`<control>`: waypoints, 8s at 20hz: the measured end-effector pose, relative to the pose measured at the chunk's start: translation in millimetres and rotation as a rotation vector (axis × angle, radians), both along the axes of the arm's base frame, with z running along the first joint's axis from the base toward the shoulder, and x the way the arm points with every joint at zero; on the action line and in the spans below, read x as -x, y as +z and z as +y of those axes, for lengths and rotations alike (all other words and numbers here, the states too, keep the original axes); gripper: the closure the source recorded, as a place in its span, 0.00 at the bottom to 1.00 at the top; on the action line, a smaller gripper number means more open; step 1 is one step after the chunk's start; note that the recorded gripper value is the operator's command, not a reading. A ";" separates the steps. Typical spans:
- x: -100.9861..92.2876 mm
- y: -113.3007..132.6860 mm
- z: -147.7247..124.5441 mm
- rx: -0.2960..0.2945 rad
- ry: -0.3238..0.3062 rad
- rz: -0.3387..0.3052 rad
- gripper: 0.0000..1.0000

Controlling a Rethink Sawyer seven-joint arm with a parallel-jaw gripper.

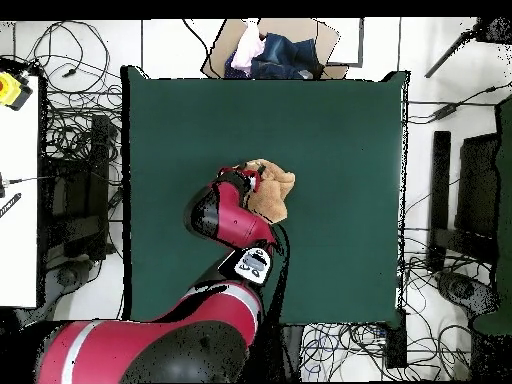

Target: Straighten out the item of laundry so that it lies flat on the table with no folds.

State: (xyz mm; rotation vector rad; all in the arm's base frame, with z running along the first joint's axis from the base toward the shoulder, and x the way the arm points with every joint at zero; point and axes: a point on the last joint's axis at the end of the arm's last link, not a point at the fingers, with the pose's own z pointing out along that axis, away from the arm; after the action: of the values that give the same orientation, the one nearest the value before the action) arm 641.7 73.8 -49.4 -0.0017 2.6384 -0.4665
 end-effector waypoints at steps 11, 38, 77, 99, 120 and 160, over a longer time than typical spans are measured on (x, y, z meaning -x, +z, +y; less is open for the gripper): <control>1.4 -0.5 -1.9 -0.003 0.026 0.005 0.00; 11.3 7.2 -3.4 0.007 0.067 0.011 1.00; 62.9 67.5 24.6 -0.039 0.059 0.072 1.00; 89.1 72.4 34.6 -0.102 0.038 0.146 1.00; 81.7 83.5 36.3 -0.110 0.039 0.122 0.00; 70.2 119.1 26.2 -0.166 0.003 0.145 0.00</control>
State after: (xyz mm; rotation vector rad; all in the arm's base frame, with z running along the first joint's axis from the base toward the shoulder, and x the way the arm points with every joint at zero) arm 571.5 100.0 69.7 0.0139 2.8119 -0.2531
